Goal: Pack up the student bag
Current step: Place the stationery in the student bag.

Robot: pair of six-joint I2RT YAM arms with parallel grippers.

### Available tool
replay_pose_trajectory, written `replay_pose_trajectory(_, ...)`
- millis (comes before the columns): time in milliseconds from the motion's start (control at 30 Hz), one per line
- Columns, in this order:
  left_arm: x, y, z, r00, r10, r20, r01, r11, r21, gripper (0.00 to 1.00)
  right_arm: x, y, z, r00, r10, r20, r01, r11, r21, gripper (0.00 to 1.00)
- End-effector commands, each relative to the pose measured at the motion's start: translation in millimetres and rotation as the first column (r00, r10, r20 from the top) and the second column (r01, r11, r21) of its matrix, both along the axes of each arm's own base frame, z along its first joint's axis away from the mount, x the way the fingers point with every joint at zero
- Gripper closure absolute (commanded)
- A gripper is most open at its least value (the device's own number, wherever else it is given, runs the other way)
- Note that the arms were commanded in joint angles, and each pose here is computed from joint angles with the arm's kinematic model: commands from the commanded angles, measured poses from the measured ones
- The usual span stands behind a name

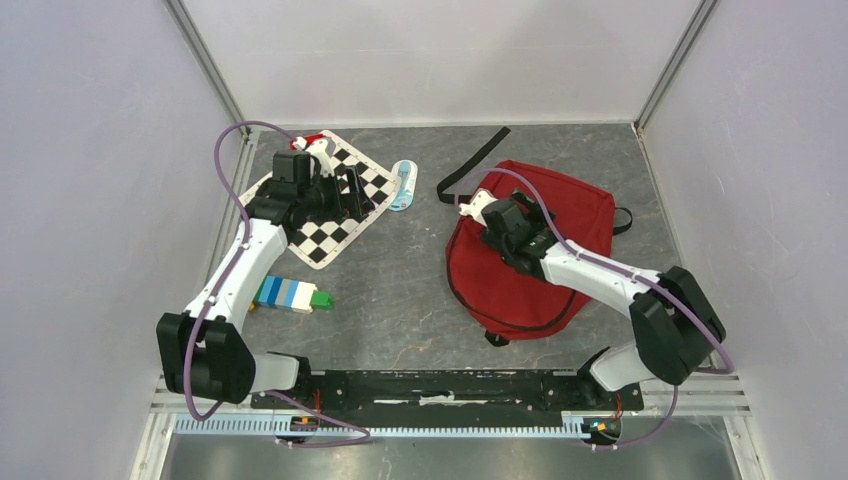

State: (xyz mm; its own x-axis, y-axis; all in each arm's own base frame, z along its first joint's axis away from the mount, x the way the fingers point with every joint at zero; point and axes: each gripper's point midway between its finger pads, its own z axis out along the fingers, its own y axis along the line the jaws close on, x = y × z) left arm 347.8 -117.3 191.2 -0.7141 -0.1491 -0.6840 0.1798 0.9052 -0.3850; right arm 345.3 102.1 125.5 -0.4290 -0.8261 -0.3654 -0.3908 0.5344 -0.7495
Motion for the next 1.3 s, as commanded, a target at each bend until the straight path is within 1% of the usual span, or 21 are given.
replay_pose_trajectory(0, 5.1, -1.9, 2.4, 1.0, -0.005, 0.019, 0.005, 1.0, -0.017, 0.0, 27.6, -1.1, 26.4, 0.993, -0.044, 0.107, 0.047, 0.998, -0.028, 0.04)
replay_pose_trajectory(167, 4.9, -1.4, 2.5, 1.0, -0.004, 0.02, 0.004, 1.0, -0.014, 0.0, 33.8, -10.1, 31.9, 0.989, -0.078, 0.128, 0.087, 0.994, -0.067, 0.04)
replay_pose_trajectory(367, 4.1, -2.2, 3.1, 1.0, -0.007, 0.021, 0.007, 1.0, -0.019, 0.0, 43.6, -12.8, 50.7, 0.972, -0.127, 0.196, 0.131, 0.991, -0.007, 0.04)
replay_pose_trajectory(567, 3.9, -2.6, 3.3, 1.0, -0.007, 0.021, 0.008, 1.0, -0.021, 0.0, 46.8, -15.1, 50.1, 0.963, -0.183, 0.199, 0.185, 0.983, 0.008, 0.05)
replay_pose_trajectory(633, 3.9, -2.5, 3.5, 1.0, -0.007, 0.022, 0.007, 1.0, -0.021, 0.0, 44.0, -10.0, 47.5, 0.972, -0.154, 0.178, 0.149, 0.988, 0.044, 0.05)
replay_pose_trajectory(767, 4.2, -1.8, 3.2, 1.0, -0.006, 0.024, 0.006, 1.0, -0.017, 0.0, 30.3, 13.2, 44.1, 0.995, -0.014, 0.103, -0.004, 0.985, 0.173, 0.04)
replay_pose_trajectory(867, 3.4, -3.3, 4.1, 0.999, -0.014, 0.032, 0.014, 1.0, -0.024, 0.0, 14.4, 31.8, 47.8, 0.994, 0.083, 0.069, -0.1, 0.95, 0.296, 0.04)
replay_pose_trajectory(1000, 5.0, -5.3, 1.0, 0.999, -0.001, 0.051, 0.003, 0.999, -0.033, 0.0, -7.5, 50.1, 53.8, 0.983, 0.182, 0.04, -0.181, 0.889, 0.421, 0.03)
replay_pose_trajectory(1100, 8.0, -11.9, -5.9, 0.999, 0.025, 0.034, -0.023, 0.999, -0.041, 0.0, -16.6, 57.6, 68.6, 0.977, 0.205, 0.065, -0.21, 0.846, 0.491, 0.02)
replay_pose_trajectory(1167, 13.0, -19.1, -9.6, 0.999, 0.039, 0.021, -0.039, 0.999, -0.027, 0.0, -16.8, 59.6, 79.7, 0.978, 0.185, 0.093, -0.206, 0.821, 0.532, 0.02)
replay_pose_trajectory(1267, 31.1, -34.6, -7.3, 0.998, 0.06, 0.032, -0.06, 0.998, -0.004, 0.0, -10.4, 54.6, 92.8, 0.985, 0.09, 0.145, -0.159, 0.794, 0.587, 0.02)
